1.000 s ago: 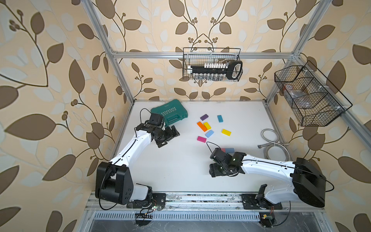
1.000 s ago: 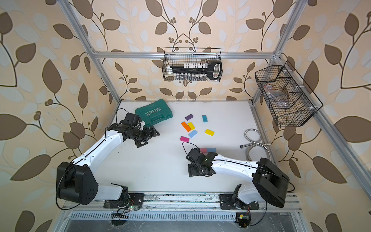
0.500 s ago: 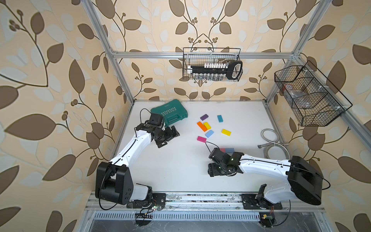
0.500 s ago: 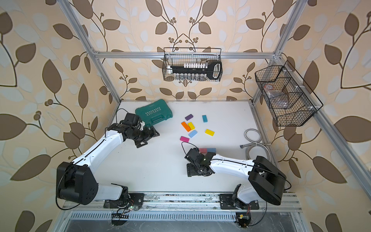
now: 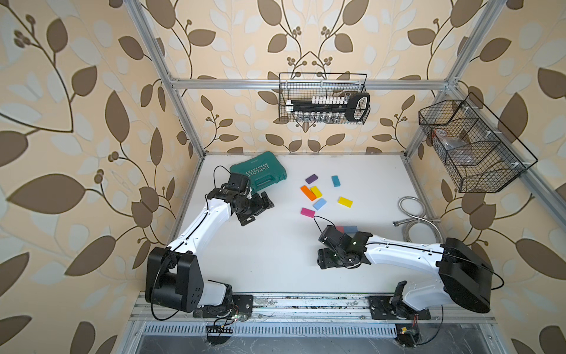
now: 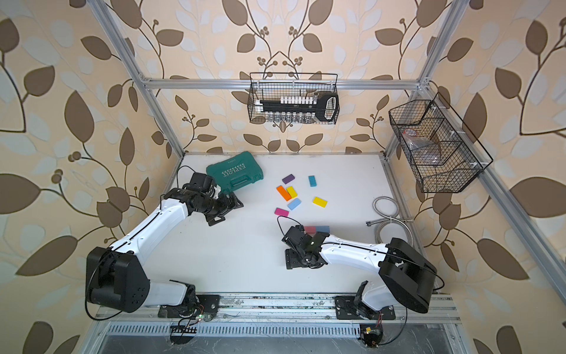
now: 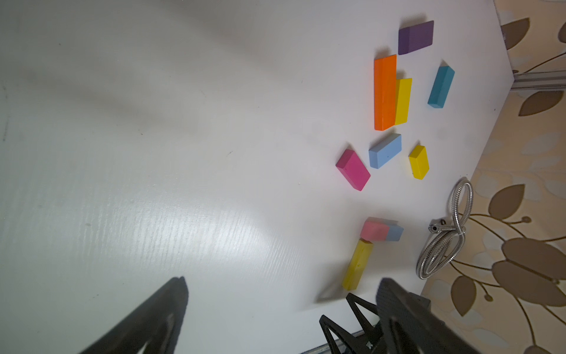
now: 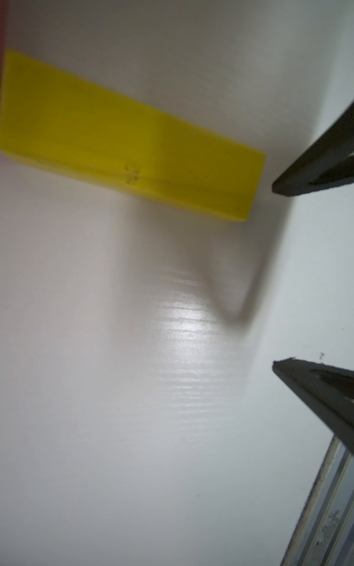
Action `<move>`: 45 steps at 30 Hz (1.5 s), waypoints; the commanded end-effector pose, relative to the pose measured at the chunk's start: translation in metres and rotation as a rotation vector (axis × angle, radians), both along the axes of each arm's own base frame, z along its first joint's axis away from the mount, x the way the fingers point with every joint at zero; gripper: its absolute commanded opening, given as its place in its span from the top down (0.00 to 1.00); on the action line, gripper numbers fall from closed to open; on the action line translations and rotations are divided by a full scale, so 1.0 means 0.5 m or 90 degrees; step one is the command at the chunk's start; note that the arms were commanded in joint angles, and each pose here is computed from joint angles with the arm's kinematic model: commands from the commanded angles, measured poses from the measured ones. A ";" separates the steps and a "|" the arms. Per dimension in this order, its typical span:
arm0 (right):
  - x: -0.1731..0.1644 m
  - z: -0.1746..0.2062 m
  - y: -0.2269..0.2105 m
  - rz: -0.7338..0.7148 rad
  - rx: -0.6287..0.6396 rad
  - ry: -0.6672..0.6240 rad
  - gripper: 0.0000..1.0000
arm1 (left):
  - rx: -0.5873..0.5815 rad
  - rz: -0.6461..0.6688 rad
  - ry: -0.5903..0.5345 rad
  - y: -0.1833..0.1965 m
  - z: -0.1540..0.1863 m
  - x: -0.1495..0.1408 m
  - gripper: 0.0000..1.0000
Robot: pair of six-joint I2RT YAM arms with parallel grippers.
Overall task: Assemble the letter c with building blocks
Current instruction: Assemble the building block at the center of the board.
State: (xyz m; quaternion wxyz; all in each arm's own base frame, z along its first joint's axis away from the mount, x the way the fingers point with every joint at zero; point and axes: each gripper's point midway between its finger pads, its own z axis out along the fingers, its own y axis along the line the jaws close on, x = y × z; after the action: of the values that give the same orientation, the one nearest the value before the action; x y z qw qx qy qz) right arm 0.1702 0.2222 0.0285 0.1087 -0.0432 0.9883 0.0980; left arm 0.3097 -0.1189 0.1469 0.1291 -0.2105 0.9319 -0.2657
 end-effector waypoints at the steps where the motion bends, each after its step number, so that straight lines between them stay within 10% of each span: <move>1: 0.013 0.004 0.002 -0.013 -0.004 -0.010 0.18 | 0.003 0.003 -0.020 -0.001 0.020 0.002 0.01; 45: 0.039 0.005 0.009 -0.021 0.006 -0.010 0.18 | 0.003 0.004 -0.018 -0.001 0.012 -0.002 0.01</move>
State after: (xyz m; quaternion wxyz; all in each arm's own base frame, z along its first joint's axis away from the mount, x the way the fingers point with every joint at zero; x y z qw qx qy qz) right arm 0.1833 0.2206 0.0262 0.1124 -0.0259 0.9887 0.0957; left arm 0.3097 -0.1189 0.1470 0.1291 -0.2118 0.9315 -0.2660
